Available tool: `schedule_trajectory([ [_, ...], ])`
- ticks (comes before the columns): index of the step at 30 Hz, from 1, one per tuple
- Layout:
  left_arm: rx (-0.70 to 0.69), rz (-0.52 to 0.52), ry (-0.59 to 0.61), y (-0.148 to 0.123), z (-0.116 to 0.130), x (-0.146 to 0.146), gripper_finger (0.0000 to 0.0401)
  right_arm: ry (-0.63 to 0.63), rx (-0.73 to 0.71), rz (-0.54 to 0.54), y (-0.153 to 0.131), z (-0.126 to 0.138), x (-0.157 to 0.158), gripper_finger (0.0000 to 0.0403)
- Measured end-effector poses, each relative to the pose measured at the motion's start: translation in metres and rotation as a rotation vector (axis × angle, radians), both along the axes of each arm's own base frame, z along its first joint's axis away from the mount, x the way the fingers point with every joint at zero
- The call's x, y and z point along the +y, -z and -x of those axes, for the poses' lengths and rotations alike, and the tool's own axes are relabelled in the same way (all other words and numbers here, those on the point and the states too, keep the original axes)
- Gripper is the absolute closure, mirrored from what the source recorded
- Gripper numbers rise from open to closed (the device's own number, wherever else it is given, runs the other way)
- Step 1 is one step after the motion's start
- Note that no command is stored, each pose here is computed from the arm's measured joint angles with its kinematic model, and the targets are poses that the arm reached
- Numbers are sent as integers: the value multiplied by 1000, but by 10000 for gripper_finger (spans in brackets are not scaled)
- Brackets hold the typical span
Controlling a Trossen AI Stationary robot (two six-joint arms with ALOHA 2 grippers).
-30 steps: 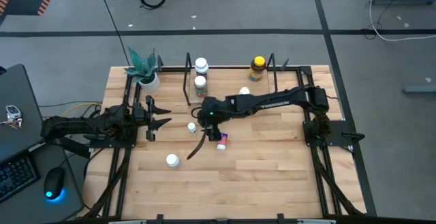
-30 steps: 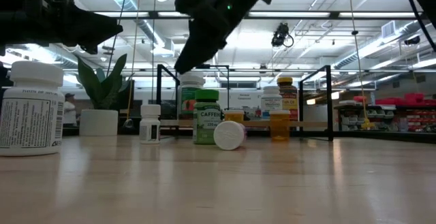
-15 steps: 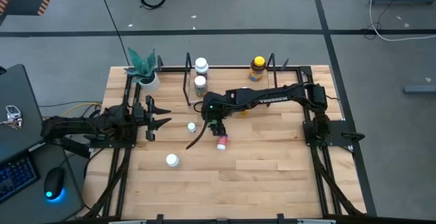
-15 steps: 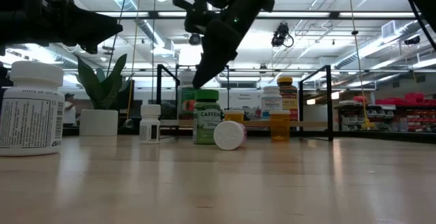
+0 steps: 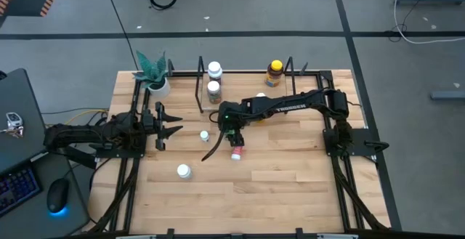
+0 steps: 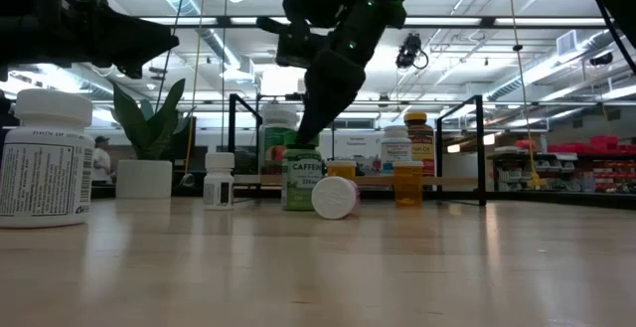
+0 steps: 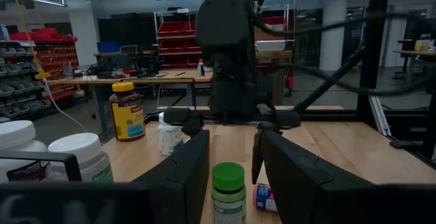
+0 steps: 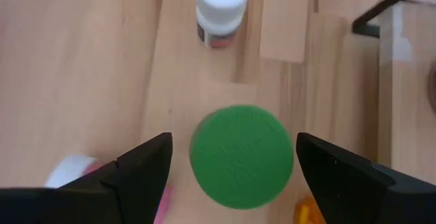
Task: Pick and place medicine bottles onto shelf by color
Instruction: Put the light green pill bottle on the shelf
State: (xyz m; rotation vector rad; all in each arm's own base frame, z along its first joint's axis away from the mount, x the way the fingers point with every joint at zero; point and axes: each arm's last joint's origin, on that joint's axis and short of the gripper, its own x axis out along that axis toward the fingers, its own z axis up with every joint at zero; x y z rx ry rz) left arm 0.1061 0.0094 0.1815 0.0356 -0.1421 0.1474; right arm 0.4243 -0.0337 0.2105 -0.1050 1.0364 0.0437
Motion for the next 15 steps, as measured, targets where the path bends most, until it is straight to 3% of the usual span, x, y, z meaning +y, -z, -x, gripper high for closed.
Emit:
schedule_trajectory([
  [7, 0, 0, 0, 0, 0, 0, 252, 7, -23, 7, -2, -2, -3, 105],
  [15, 0, 0, 0, 0, 0, 0, 251, 13, -20, -12, -2, -1, -9, 160],
])
